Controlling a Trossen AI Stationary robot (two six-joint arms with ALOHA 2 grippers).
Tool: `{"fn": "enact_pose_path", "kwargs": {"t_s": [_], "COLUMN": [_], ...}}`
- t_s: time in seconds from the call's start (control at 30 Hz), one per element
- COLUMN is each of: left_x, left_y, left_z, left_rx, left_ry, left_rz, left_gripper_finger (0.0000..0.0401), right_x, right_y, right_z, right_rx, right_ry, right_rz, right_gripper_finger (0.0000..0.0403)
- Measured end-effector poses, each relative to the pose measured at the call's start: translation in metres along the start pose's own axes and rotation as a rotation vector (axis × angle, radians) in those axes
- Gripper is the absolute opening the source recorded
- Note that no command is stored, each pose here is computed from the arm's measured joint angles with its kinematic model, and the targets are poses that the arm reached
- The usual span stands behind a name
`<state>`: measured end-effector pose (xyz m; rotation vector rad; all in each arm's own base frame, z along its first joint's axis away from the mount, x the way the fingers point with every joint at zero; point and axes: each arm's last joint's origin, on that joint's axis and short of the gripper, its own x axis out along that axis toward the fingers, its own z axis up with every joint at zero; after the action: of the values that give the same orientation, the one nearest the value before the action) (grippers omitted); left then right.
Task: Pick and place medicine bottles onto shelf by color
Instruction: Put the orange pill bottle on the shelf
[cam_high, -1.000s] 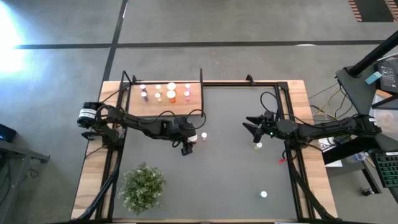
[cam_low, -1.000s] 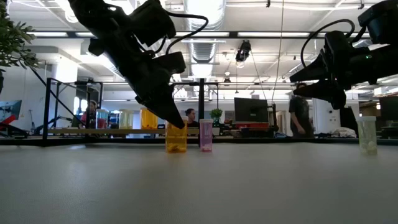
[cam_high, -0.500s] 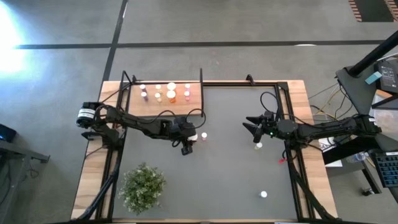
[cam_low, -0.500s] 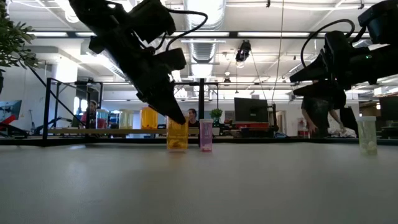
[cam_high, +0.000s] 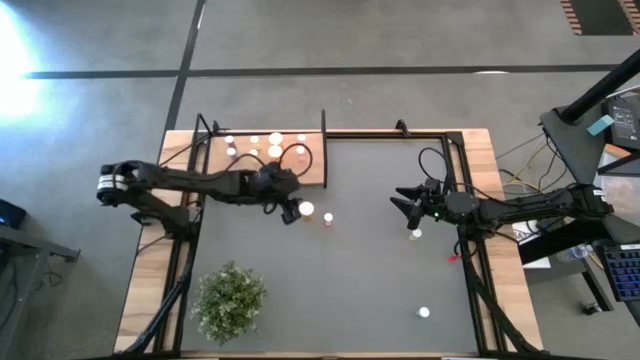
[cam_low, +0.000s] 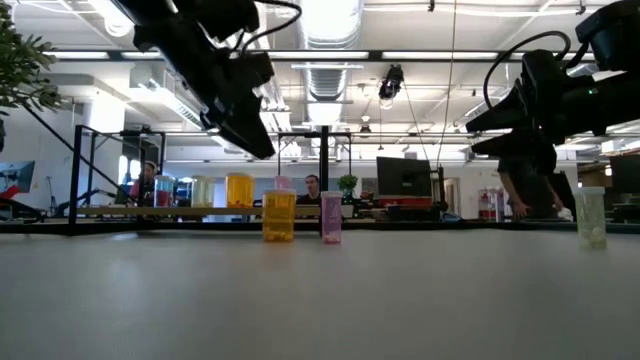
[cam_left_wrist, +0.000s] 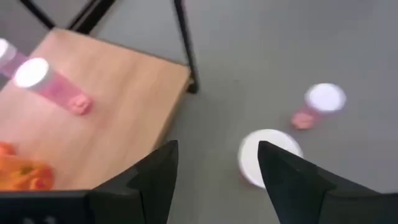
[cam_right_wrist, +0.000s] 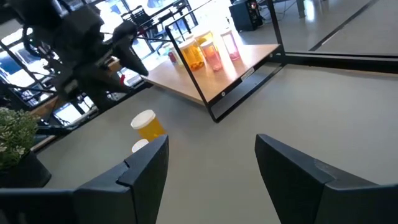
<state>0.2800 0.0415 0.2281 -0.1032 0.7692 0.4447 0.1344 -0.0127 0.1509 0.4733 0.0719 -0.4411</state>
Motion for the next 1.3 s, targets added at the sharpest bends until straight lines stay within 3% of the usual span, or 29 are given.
{"fn": "enact_pose_path", "kwargs": {"t_s": [0.2,0.43,0.6,0.9,1.3], "left_x": [-0.001,0.015,0.031,0.052,0.060], "left_y": [-0.001,-0.007,-0.012,-0.017,-0.020], "left_z": [-0.002,-0.007,-0.011,-0.018,-0.020], "left_rx": [0.003,0.019,0.100,0.103,0.104], "left_ry": [0.005,0.052,0.063,0.083,0.093], "left_rz": [-0.023,-0.084,-0.088,-0.090,-0.091], "left_gripper_finger": [0.0214,0.0281,0.0307,0.0306,0.0258], "right_x": [0.000,0.000,0.000,0.000,0.000], "right_y": [0.000,0.000,0.000,0.000,0.000], "right_z": [0.000,0.000,0.000,0.000,0.000], "right_rx": [0.000,0.000,-0.002,-0.002,-0.002], "right_ry": [0.000,0.000,0.004,0.005,0.004], "right_rz": [0.000,0.000,-0.002,-0.003,-0.002], "right_gripper_finger": [0.0228,0.0228,0.0228,0.0228,0.0228]}}
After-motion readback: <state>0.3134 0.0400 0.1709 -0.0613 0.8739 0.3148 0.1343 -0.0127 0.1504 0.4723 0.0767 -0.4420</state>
